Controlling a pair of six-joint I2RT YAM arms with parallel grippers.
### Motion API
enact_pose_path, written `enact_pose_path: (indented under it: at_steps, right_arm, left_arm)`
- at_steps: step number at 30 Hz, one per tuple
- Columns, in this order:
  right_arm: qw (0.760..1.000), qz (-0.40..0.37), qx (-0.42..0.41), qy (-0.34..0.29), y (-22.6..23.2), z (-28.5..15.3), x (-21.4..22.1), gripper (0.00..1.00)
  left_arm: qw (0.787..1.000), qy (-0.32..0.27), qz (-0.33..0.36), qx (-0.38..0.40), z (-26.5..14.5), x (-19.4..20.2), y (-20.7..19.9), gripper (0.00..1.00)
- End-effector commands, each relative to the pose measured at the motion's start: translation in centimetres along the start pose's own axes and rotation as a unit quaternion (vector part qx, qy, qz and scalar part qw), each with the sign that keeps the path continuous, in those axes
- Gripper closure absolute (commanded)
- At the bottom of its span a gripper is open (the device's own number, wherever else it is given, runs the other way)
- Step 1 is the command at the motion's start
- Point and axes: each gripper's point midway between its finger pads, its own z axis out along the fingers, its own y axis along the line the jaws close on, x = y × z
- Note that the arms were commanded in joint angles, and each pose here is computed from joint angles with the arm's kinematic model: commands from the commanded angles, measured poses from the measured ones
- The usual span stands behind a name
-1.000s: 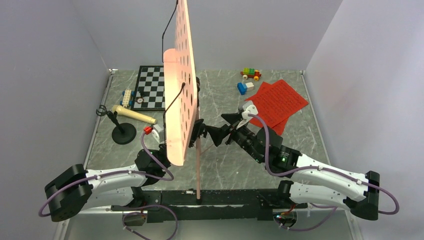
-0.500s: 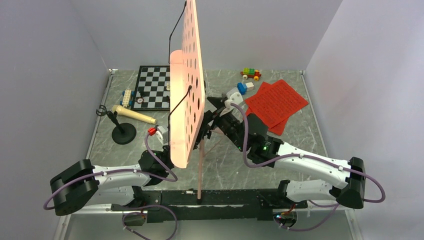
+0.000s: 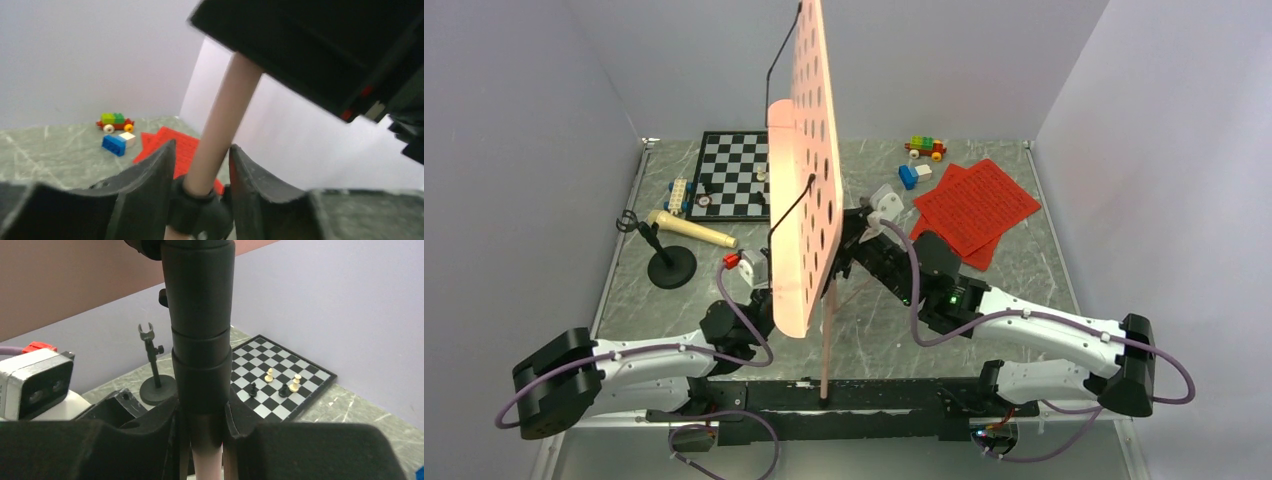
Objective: Pack up the instrument practice props
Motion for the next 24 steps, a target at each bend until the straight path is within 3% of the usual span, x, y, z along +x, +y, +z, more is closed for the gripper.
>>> enact_pose_path:
  at_steps: [1, 6, 13, 20, 24]
  right_arm:
    - [0.998, 0.007, 0.062, -0.012, -3.5, -1.9, -1.1, 1.0]
    - [0.998, 0.008, 0.063, -0.007, -4.9, -2.8, -1.5, 1.0]
    - [1.0, 0.01, 0.001, 0.004, -4.8, -3.9, -2.5, 1.0]
    - [0.992, 0.0, -0.127, -0.005, -1.3, -4.2, -4.1, 1.0]
    - [0.981, -0.002, -0.192, -0.014, 0.4, -4.2, -5.2, 1.0]
  left_arm:
    - [0.961, 0.253, 0.059, -0.097, -8.0, 12.4, 5.8, 0.47]
    - [0.969, 0.224, 0.065, -0.083, -8.0, 9.7, 5.3, 0.3]
    - [0.978, 0.158, 0.107, -0.085, -8.4, 5.2, 6.1, 0.1]
    - [0.981, 0.117, 0.13, -0.085, -8.9, 2.1, 6.6, 0.01]
    - [0.987, 0.096, 0.122, -0.049, -9.0, 1.0, 5.5, 0.01]
